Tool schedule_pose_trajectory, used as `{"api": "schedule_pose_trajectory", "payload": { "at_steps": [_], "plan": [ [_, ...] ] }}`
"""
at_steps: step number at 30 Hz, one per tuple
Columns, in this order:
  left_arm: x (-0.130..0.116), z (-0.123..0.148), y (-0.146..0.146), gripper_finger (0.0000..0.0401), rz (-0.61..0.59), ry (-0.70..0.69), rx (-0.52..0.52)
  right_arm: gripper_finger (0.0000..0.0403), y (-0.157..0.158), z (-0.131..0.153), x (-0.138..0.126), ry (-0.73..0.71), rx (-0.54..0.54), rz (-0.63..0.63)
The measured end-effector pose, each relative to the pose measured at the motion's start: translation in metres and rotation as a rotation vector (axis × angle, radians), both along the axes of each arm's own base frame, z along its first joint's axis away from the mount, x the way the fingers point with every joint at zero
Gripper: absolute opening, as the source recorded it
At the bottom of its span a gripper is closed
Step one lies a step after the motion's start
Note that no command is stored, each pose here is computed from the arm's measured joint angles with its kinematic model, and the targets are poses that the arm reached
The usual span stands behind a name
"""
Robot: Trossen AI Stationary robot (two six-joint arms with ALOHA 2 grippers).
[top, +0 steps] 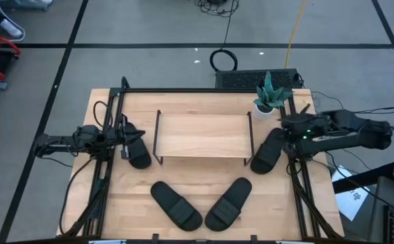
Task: Pick and place slides into the shelf
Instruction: Put the black slide on the shelf
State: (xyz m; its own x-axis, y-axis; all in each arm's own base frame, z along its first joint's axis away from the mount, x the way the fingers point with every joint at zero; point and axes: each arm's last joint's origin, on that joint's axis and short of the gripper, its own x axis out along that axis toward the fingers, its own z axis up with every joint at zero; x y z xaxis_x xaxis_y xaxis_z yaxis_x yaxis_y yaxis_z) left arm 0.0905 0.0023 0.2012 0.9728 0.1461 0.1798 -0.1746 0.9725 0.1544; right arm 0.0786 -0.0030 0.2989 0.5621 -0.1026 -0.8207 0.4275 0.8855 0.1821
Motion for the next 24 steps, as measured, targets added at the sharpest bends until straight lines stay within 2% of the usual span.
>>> {"api": "schedule_pose_trajectory", "payload": {
  "at_steps": [7, 11, 17, 24],
  "plan": [
    [0.0, 0.0, 0.0, 0.0021, 0.0, 0.0, -0.004, 0.0001, -0.002, -0.028, 0.021, 0.248, -0.016, 0.02],
    [0.0, 0.0, 0.0, 0.0021, -0.001, 0.003, -0.009, 0.0026, -0.006, -0.046, 0.024, 0.365, 0.004, 0.043],
    [0.0, -0.001, 0.0, 0.0021, -0.002, 0.005, -0.011, 0.0122, -0.012, -0.059, 0.024, 0.377, 0.124, 0.058],
    [0.0, -0.002, 0.0, 0.0021, -0.002, 0.019, -0.011, 0.0236, -0.02, -0.066, 0.026, 0.347, 0.141, 0.112]
  ]
}}
